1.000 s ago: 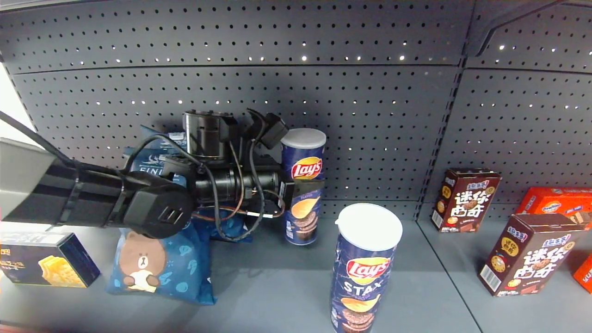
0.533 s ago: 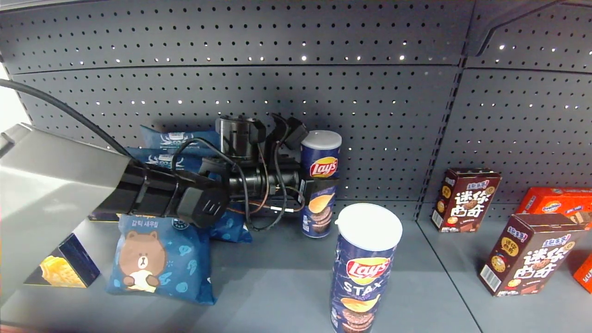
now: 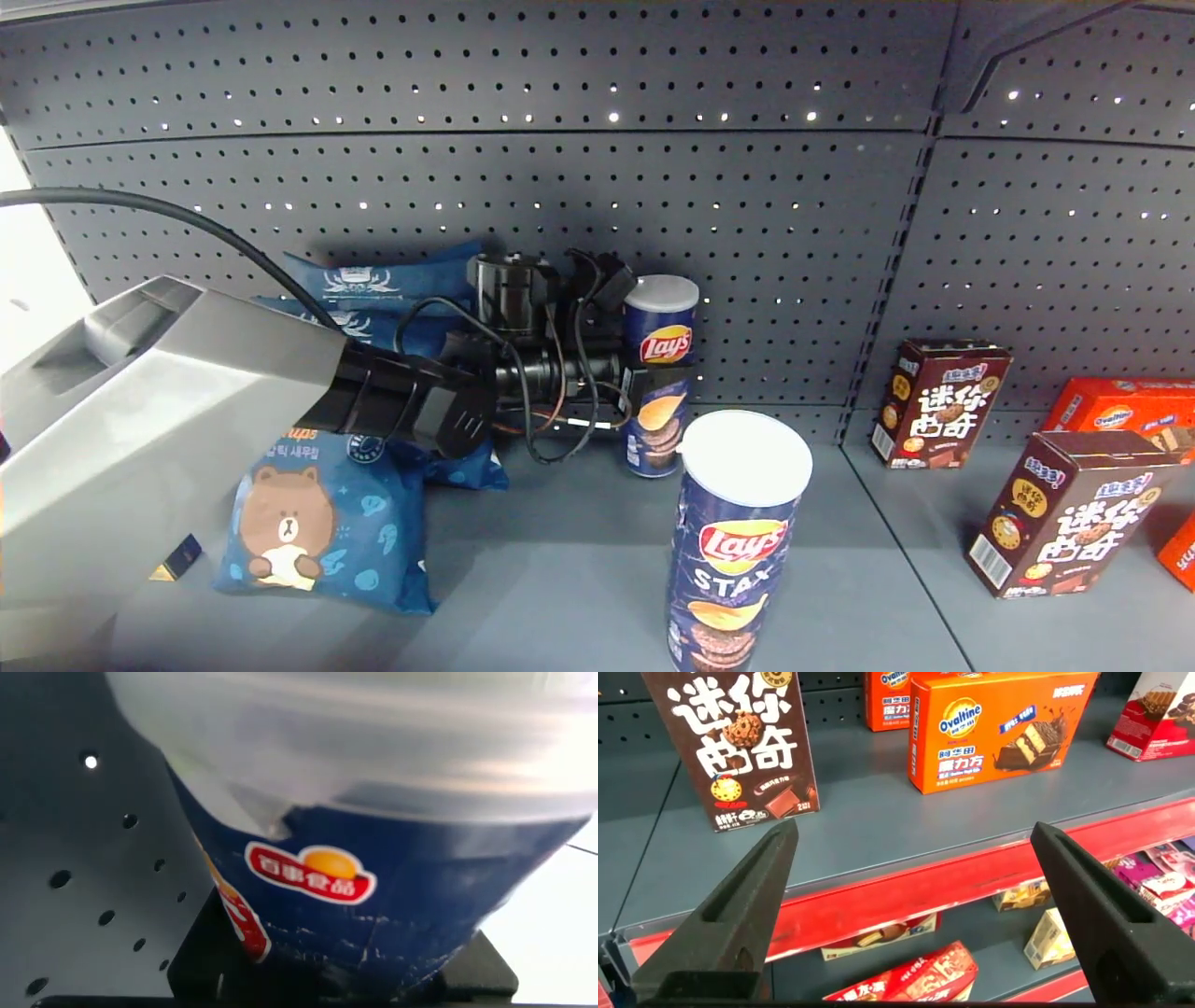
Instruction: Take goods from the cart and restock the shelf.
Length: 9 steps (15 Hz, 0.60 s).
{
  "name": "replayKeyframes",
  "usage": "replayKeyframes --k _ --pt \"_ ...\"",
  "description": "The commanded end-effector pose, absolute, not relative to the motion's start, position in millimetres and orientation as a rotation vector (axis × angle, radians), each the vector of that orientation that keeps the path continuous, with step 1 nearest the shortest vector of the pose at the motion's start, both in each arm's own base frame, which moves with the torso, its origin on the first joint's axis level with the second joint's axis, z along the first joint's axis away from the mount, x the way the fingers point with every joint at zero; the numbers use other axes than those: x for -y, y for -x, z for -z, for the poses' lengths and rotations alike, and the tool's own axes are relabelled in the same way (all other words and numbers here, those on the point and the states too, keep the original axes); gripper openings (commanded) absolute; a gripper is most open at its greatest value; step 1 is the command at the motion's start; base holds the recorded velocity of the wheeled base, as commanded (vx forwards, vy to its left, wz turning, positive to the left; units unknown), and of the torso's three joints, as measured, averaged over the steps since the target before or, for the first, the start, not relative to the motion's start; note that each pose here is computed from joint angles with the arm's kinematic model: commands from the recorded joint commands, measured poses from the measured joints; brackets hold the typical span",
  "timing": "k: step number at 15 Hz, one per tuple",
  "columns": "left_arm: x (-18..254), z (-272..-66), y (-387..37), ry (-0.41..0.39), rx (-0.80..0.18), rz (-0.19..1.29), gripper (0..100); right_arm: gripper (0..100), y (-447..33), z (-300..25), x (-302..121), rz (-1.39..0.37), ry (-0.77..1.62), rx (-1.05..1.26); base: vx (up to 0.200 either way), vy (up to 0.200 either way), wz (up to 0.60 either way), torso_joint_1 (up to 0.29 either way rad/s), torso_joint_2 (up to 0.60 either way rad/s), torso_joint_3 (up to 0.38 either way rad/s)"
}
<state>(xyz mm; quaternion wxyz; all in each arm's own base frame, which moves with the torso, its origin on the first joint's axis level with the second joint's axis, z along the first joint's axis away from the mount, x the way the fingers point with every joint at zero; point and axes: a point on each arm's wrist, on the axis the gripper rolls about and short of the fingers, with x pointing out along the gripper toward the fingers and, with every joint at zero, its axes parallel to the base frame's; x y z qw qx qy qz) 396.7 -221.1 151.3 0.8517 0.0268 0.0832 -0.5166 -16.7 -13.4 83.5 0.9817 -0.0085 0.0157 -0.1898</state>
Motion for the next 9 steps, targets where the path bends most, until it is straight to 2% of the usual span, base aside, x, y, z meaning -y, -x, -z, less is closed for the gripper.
replayKeyframes --k 1,9 --pt "223.0 -142.5 -400.5 -0.056 -0.192 1.087 0 100 16.4 -83.4 13.3 0.382 0.019 -0.037 0.0 0.0 0.0 0.0 0.0 0.0" --pt "226.6 -134.1 -395.5 -0.055 -0.223 1.099 0 100 16.4 -83.2 13.3 0.382 0.02 -0.038 0.0 0.0 0.0 0.0 0.0 0.0"
